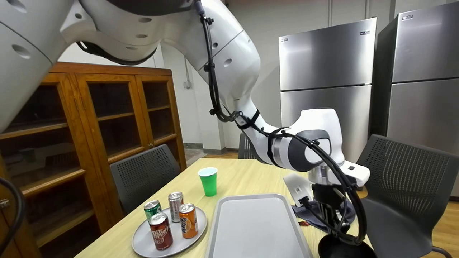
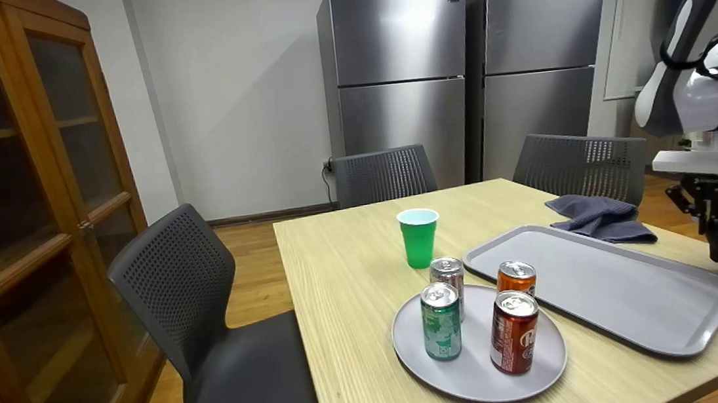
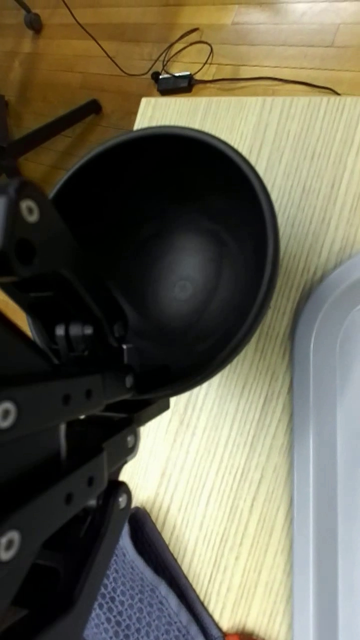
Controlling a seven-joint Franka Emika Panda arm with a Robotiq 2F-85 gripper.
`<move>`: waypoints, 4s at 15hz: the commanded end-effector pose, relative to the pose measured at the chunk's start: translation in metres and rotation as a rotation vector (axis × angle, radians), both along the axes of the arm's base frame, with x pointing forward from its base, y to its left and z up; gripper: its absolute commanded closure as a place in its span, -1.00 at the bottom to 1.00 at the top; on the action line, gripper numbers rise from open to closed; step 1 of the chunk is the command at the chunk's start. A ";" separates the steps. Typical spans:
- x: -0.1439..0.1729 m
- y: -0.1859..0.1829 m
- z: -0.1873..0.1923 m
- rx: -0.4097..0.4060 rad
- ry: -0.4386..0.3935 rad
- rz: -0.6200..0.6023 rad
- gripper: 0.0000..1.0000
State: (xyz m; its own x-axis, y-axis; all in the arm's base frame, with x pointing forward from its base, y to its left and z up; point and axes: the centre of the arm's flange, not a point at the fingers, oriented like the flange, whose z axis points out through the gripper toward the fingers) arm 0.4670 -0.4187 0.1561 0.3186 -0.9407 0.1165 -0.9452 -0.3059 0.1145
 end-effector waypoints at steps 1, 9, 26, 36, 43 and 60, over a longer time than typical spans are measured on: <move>0.006 -0.009 0.000 0.028 0.007 -0.013 0.96; 0.004 -0.008 -0.002 0.029 0.021 -0.013 0.18; 0.059 0.075 0.068 -0.016 -0.094 0.163 -1.00; 0.086 0.212 0.087 0.035 -0.110 0.393 -1.00; 0.095 0.319 0.096 0.075 -0.098 0.589 -1.00; 0.087 0.537 0.092 0.186 -0.039 1.083 -1.00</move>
